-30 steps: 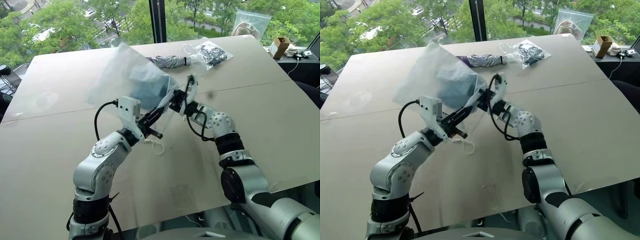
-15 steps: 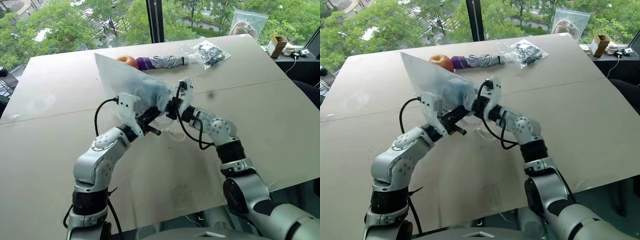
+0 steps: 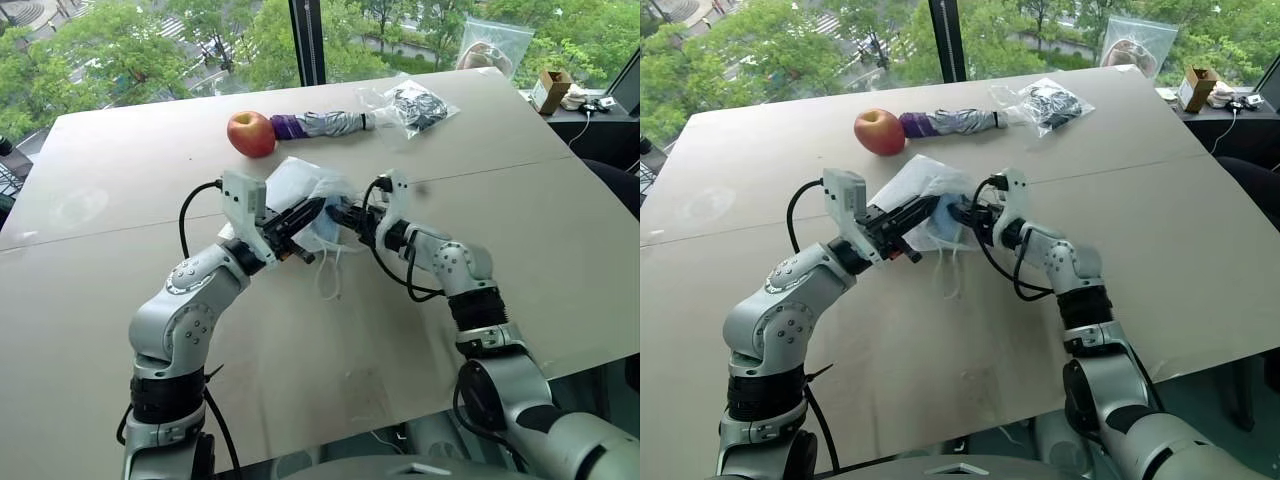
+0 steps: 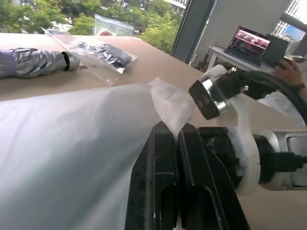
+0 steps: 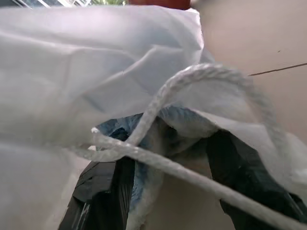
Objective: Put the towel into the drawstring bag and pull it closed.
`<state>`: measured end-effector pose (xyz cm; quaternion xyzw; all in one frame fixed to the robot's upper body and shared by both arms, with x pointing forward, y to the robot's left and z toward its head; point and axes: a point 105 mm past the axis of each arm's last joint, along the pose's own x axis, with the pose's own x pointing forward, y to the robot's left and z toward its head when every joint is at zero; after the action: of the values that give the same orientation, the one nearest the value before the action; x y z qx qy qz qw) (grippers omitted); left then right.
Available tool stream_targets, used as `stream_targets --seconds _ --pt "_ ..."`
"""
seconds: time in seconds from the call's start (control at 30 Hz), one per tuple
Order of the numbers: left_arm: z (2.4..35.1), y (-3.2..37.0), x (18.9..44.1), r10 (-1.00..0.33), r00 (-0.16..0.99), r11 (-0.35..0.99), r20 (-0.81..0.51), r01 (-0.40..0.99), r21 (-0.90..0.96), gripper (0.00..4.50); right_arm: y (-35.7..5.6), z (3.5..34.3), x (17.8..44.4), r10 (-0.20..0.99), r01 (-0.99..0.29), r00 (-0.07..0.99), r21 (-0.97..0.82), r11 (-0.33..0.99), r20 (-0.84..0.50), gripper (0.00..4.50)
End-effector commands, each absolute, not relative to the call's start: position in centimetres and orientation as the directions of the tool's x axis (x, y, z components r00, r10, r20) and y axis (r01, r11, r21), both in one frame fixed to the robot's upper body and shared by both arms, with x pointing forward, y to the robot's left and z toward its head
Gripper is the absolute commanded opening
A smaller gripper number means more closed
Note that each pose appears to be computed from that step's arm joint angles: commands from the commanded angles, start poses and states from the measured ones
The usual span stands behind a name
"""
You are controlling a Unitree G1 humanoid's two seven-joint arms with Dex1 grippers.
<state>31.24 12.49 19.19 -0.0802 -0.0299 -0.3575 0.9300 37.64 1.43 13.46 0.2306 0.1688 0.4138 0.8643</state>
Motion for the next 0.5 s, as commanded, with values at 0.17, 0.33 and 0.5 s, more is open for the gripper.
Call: stream_targets --seconds 0.17,0.33,0.5 --pt "20.6 14.4 32.2 -0.588 0.794 0.8 0.153 0.599 -0.031 0.0 1.0 18.4 30.8 0.964 -0.959 0.266 0.101 0.264 0.005 2.44" --pt "20.6 14.3 32.2 -0.593 0.789 0.796 0.159 0.605 -0.033 0.0 -3.1 20.6 30.9 0.941 -0.942 0.335 0.015 0.334 0.053 2.44" --pt "20.2 14.4 32.3 -0.594 0.789 0.794 0.157 0.606 -0.038 0.0 -6.6 18.1 33.7 0.845 -0.849 0.526 -0.113 0.516 -0.093 2.44"
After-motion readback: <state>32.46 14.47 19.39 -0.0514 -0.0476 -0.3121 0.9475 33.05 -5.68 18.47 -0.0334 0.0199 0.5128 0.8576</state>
